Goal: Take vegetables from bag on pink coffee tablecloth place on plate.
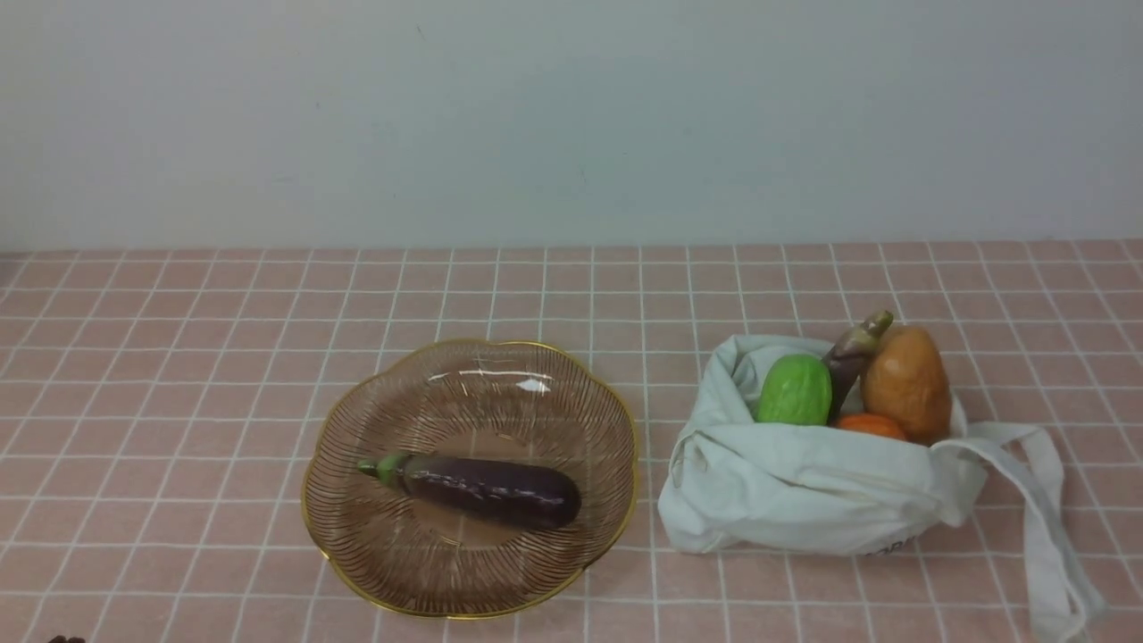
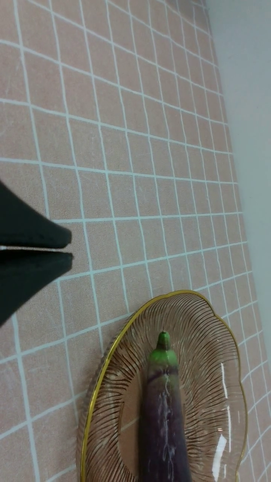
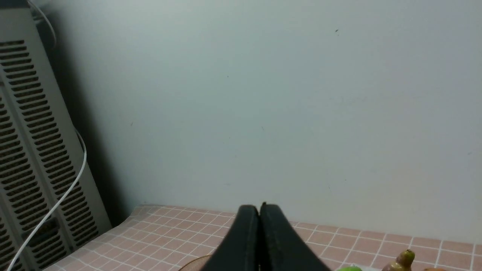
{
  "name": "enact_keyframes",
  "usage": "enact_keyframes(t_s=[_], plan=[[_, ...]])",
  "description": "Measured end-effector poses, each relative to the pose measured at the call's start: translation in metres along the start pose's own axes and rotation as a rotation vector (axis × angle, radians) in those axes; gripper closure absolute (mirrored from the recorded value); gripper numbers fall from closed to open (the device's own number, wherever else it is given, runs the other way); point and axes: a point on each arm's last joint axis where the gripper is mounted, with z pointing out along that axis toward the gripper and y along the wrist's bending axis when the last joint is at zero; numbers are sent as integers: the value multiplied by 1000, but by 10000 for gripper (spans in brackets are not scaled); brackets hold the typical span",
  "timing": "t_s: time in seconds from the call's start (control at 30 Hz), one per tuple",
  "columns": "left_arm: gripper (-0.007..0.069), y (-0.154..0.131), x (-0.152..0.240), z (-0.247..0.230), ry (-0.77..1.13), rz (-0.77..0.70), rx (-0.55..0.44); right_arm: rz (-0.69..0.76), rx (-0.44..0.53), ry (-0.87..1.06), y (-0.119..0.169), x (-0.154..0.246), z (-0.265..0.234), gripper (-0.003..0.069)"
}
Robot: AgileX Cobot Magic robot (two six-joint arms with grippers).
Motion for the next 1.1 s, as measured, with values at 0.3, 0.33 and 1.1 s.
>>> enact_keyframes(t_s=[0.3,0.33,1.1], plan=[[630,0,0,0,0,0,0,-57,-75,-102,5,2,4,673],[630,0,0,0,0,0,0,-61,-78,-100,5,4,5,673],[630,0,0,0,0,0,0,-283,440,21,-35,88,18,673]])
